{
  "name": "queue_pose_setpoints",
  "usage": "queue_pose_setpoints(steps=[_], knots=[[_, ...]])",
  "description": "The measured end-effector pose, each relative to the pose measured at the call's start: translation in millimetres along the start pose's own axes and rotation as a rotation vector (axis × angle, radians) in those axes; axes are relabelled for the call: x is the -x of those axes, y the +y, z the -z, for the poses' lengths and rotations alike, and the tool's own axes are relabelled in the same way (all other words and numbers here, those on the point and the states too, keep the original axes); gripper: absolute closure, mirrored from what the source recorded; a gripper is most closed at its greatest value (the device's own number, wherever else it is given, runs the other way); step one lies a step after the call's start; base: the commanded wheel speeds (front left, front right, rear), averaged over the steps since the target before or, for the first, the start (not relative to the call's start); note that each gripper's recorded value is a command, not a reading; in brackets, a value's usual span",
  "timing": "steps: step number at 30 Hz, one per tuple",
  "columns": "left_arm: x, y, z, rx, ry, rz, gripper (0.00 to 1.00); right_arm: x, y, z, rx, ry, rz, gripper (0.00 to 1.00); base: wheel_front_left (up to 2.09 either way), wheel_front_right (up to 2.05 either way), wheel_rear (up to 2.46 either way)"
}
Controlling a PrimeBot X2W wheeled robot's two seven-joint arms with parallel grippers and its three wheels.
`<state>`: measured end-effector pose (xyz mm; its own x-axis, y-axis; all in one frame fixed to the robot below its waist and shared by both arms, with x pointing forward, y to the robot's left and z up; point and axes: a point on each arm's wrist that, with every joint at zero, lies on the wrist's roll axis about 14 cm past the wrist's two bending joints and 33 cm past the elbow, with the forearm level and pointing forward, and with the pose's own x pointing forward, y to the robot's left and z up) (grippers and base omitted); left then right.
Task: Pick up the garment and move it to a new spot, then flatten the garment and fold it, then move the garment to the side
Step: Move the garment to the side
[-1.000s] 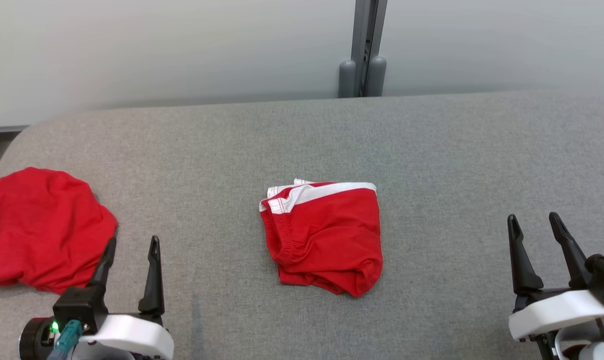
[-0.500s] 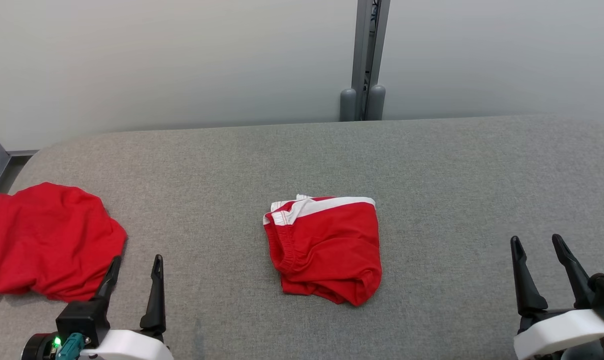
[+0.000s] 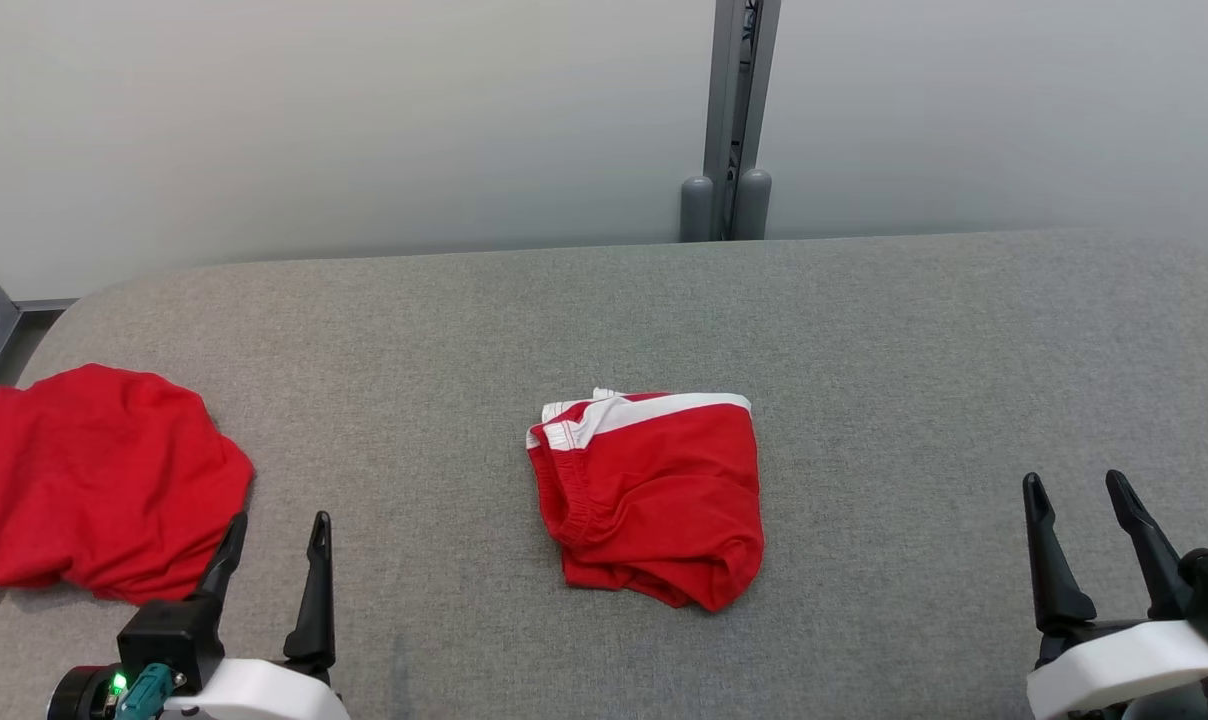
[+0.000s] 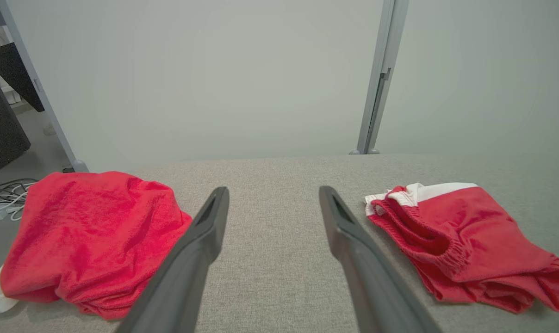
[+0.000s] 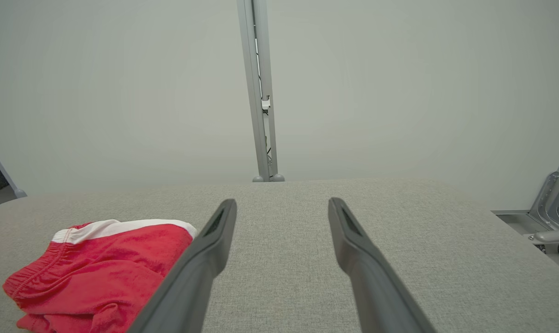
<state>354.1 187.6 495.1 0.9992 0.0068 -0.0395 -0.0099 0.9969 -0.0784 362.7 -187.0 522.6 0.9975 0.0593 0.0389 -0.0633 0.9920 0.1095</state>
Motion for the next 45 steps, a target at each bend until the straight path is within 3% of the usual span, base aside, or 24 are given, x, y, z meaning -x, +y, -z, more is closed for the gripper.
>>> queue_pose_setpoints(steps=[15,21,30,38,45], knots=[[-5.3,-4.3,-0.8,-0.003,0.002,0.016,0.0,-2.0,-1.8,5.6,-0.008,0.008,0.009,0.0,0.0,0.0,0.0],[-18.4,-7.6,-7.5,0.005,-0.021,0.022,0.0,-25.1,9.1,17.2,-0.02,0.041,-0.03,0.0,0.0,0.0,0.0],[-32.1,-1.0,-8.3,0.028,-0.046,-0.014,0.0,-67.3,71.6,76.0,-0.08,0.223,-0.22,0.0,0.0,0.0,0.0],[-33.9,15.9,-0.9,0.03,-0.038,-0.072,0.0,-67.0,124.4,139.7,-0.14,0.47,-0.353,0.0,0.0,0.0,0.0],[-35.2,22.5,0.9,0.03,-0.041,-0.094,0.0,-69.0,146.3,156.5,-0.189,0.554,-0.409,0.0,0.0,0.0,0.0]])
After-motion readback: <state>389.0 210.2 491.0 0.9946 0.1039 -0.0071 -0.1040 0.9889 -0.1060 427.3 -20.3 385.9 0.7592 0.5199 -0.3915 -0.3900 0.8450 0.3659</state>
